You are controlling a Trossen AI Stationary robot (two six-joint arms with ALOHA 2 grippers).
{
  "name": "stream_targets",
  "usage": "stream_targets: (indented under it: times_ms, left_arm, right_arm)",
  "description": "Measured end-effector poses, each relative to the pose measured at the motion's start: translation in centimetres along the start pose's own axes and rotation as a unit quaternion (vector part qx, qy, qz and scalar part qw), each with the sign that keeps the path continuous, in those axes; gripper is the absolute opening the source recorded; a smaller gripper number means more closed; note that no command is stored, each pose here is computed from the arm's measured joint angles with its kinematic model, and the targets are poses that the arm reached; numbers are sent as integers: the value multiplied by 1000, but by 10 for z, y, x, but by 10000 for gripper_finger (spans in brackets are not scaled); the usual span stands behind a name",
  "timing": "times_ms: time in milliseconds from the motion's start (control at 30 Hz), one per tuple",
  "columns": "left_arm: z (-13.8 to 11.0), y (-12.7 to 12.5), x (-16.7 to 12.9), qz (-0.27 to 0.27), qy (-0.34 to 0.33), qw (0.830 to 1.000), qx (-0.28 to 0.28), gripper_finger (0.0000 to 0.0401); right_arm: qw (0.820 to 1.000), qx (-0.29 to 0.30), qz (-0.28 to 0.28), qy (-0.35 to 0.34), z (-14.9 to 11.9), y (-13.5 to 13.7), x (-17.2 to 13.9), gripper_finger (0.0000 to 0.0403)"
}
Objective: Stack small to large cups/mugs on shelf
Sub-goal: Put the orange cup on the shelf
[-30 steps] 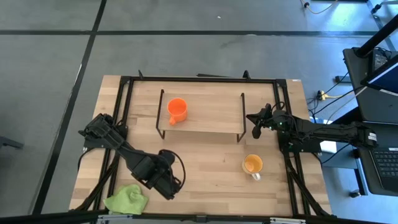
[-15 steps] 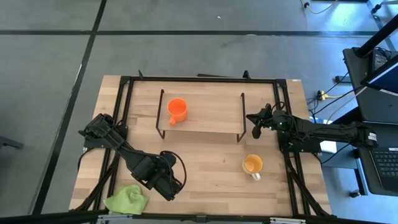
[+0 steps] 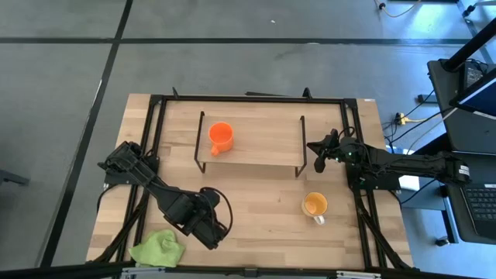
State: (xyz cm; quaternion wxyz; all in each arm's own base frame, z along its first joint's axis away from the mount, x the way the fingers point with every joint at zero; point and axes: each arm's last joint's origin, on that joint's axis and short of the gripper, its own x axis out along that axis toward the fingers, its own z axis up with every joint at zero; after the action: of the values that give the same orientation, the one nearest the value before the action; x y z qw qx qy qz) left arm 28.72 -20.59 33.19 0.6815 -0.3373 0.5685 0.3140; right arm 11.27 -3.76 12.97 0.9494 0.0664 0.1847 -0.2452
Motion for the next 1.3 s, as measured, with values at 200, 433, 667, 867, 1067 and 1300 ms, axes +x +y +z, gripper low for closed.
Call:
stream_targets:
  times_ms: [200,433,667,867,1067,1300]
  left_arm:
    - [-1,4,0,21,-6,1000,10,92]
    - [-20,5,-7,15,-156,981,112,92]
    - [-38,22,-24,-3,-171,967,187,92]
    - [-32,75,-18,17,-189,964,187,92]
    - [-21,120,-1,-72,-224,954,188,90]
    - [10,152,-4,-98,-274,929,229,79]
  right_arm:
    - [1000,9,0,-9,2,0,0,29]
    - [969,58,52,-236,46,4,-12,29]
    - [887,79,196,-411,81,10,-39,29]
    - [825,36,282,-488,143,16,-74,29]
    - [881,87,361,-294,185,28,-71,29]
    - [854,158,438,-233,229,60,-55,29]
